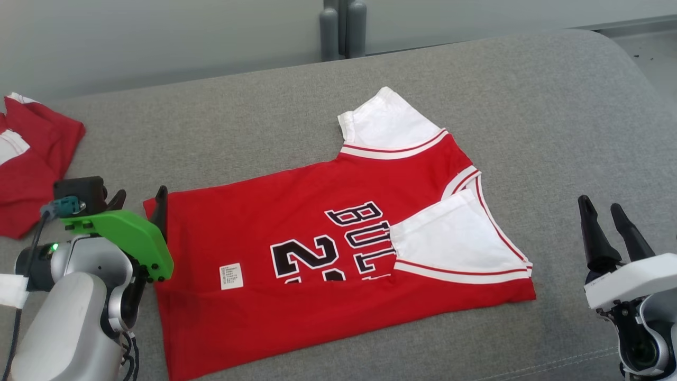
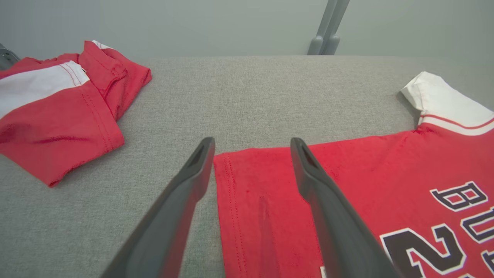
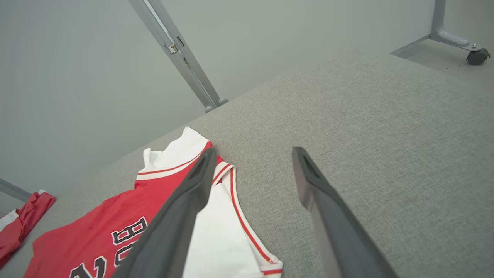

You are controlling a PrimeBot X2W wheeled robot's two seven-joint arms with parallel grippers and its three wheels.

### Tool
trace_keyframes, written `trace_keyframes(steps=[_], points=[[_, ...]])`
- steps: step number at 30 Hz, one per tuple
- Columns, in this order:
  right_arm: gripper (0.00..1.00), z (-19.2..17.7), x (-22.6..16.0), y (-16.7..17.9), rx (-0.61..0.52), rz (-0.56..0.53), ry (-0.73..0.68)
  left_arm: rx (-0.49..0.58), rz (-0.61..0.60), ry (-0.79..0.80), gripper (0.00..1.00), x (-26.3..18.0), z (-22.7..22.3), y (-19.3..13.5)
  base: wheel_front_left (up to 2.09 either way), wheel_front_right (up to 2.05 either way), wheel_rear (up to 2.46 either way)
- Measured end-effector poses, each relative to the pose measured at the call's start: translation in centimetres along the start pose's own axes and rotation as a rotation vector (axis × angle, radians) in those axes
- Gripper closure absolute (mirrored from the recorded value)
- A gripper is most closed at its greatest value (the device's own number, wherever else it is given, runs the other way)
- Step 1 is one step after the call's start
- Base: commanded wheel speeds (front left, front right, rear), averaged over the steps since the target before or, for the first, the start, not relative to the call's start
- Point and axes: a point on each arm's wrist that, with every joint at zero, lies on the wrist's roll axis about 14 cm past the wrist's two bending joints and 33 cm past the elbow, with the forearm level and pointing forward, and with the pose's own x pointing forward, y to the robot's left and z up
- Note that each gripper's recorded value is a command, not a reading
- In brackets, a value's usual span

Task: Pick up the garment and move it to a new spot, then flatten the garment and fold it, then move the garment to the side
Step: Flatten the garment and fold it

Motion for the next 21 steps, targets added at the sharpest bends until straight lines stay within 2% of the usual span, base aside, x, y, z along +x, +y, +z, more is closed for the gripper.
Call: trace_keyframes(steps=[8,14,21], points=[[0.0,-0.1,2.1,2.7,-0.039,0.081,0.021,0.041,0.046,0.15,0.0,4.1,-3.0,1.8,0.0,0.0,0.0],[0.0,-1.0,3.1,3.5,-0.059,0.104,0.051,0.047,0.09,0.26,0.0,5.7,-6.2,3.4,0.0,0.0,0.0],[0.0,-0.8,3.3,4.0,-0.072,0.122,0.051,0.047,0.111,0.294,0.0,6.5,-7.7,4.0,0.0,0.0,0.0]])
